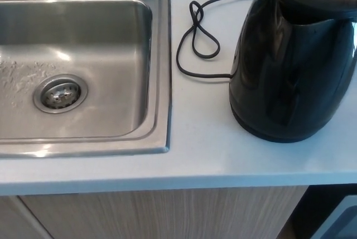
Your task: Pick up a kettle using the right hand on left side of the counter and then walk right towards the kettl base and turn on the kettle
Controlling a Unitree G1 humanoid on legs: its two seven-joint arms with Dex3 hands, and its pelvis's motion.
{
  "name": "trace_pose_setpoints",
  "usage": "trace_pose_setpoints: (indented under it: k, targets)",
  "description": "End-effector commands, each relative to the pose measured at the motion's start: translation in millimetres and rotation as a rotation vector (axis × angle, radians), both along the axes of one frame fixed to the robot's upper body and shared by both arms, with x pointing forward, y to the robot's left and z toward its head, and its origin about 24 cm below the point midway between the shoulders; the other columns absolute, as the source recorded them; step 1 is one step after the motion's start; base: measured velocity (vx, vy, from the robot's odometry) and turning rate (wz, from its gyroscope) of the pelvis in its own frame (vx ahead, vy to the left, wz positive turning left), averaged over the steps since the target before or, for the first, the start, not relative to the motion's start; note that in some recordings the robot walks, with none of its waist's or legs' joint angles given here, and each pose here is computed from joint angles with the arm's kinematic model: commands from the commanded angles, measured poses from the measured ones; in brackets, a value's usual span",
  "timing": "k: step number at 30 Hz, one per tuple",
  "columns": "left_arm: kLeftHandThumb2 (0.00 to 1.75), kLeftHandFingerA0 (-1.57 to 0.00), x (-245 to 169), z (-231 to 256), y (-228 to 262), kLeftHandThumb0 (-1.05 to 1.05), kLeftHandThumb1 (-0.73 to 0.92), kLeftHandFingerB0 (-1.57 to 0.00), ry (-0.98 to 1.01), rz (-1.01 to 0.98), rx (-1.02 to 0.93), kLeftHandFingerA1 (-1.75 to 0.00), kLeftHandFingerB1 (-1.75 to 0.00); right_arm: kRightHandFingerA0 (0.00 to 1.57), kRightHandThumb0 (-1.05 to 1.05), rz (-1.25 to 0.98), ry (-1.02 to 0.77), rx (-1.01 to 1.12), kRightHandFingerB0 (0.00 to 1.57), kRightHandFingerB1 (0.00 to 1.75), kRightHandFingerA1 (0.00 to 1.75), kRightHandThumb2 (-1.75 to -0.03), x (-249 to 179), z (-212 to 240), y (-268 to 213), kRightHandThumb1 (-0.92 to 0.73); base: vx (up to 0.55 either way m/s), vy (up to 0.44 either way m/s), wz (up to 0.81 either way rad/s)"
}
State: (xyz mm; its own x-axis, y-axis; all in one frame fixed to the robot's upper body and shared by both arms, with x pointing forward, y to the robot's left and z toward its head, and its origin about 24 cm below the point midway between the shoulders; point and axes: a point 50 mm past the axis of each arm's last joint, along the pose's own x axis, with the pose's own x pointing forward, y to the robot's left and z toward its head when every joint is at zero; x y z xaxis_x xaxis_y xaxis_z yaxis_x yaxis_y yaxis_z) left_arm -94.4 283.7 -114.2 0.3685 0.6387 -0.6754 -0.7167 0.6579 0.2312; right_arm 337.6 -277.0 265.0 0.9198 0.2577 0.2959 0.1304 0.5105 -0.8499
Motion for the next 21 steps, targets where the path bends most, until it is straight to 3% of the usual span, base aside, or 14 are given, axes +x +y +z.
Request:
trace_pose_setpoints:
  k: [1, 4, 5, 8, 9, 10, 13, 14, 19, 20, 21]
  targets:
    - [1.03, -1.04, 1.3, 7.6, 5.9, -0.01, 0.51, -0.96, -0.032, -0.011, 0.082, -0.94, -0.78, 0.26, -0.95, -0.079, 0.017, -0.152, 0.20, 0.40, 0.59, -0.78, -2.5, 9.7, 11.1, -0.92, 0.00, 0.000, 0.00]
    - [1.03, -1.04, 1.4, 7.6, 5.9, -0.01, 0.51, -0.96, -0.032, -0.010, 0.083, -0.94, -0.78, 0.26, -0.95, -0.086, 0.020, -0.154, 0.20, 0.40, 0.59, -0.78, -3.3, 9.7, 12.2, -0.92, 0.00, 0.000, 0.00]
    - [1.09, -1.08, -2.3, 8.1, 6.1, -0.08, 0.50, -0.98, -0.022, 0.000, 0.082, -0.94, -0.83, 0.00, -0.97, -0.157, 0.023, -0.292, 0.11, 0.12, 0.23, -1.32, -2.3, 50.2, 21.0, -0.85, 0.00, 0.000, 0.00]
    - [1.12, -1.08, -5.4, 10.0, 6.8, -0.05, 0.48, -0.96, -0.021, 0.003, 0.090, -0.94, -0.82, 0.00, -0.97, -0.185, 0.023, -0.315, 0.11, 0.14, 0.23, -1.32, -0.6, 62.3, 24.7, -0.86, 0.00, 0.000, 0.00]
    - [1.09, -1.05, -6.5, 9.7, 6.2, 0.01, 0.46, -0.96, -0.028, 0.016, 0.081, -0.94, -0.79, 0.00, -1.03, -0.210, -0.009, -0.292, 0.04, 0.34, 0.40, -0.91, -0.5, 84.2, 28.0, -0.91, 0.00, 0.000, 0.00]
    - [1.08, -1.06, -5.5, 8.8, 6.0, -0.03, 0.49, -0.95, -0.029, 0.021, 0.077, -0.95, -0.80, 0.02, -0.90, -0.233, -0.063, -0.275, 0.11, 0.43, 0.41, -1.25, -1.0, 97.3, 31.3, -0.82, 0.00, 0.000, 0.00]
    - [1.07, -1.06, -4.6, 8.4, 5.3, -0.05, 0.52, -0.93, -0.049, 0.024, 0.065, -0.96, -0.83, 0.04, -0.94, -0.258, -0.121, -0.271, 0.17, 0.50, 0.53, -1.22, -0.7, 105.3, 33.2, -0.85, 0.00, 0.000, 0.00]
    - [1.06, -1.07, -3.8, 7.9, 5.1, -0.04, 0.51, -0.95, -0.046, 0.022, 0.066, -0.93, -0.80, 0.05, -0.94, -0.276, -0.148, -0.274, 0.21, 0.41, 0.60, -0.81, -0.8, 108.8, 34.1, -0.92, 0.00, 0.000, 0.00]
    - [1.09, -1.06, -2.9, 7.9, 4.1, -0.07, 0.50, -0.94, -0.036, 0.011, 0.079, -0.93, -0.80, 0.09, -0.91, -0.343, -0.226, -0.299, 0.24, 0.42, 0.65, -0.77, -0.8, 118.9, 38.9, -0.92, 0.00, 0.000, 0.00]
    - [1.09, -1.06, -3.1, 7.7, 4.2, -0.03, 0.47, -0.95, -0.038, 0.016, 0.075, -0.91, -0.78, 0.11, -0.87, -0.355, -0.234, -0.305, 0.20, 0.50, 0.62, -1.13, -1.1, 120.2, 40.1, -0.75, 0.00, 0.000, 0.00]
    - [1.09, -1.06, -3.3, 7.6, 4.5, -0.03, 0.47, -0.95, -0.043, 0.023, 0.069, -0.91, -0.78, 0.11, -0.87, -0.374, -0.243, -0.311, 0.20, 0.50, 0.62, -1.13, -1.4, 121.8, 41.8, -0.75, 0.00, 0.000, 0.00]
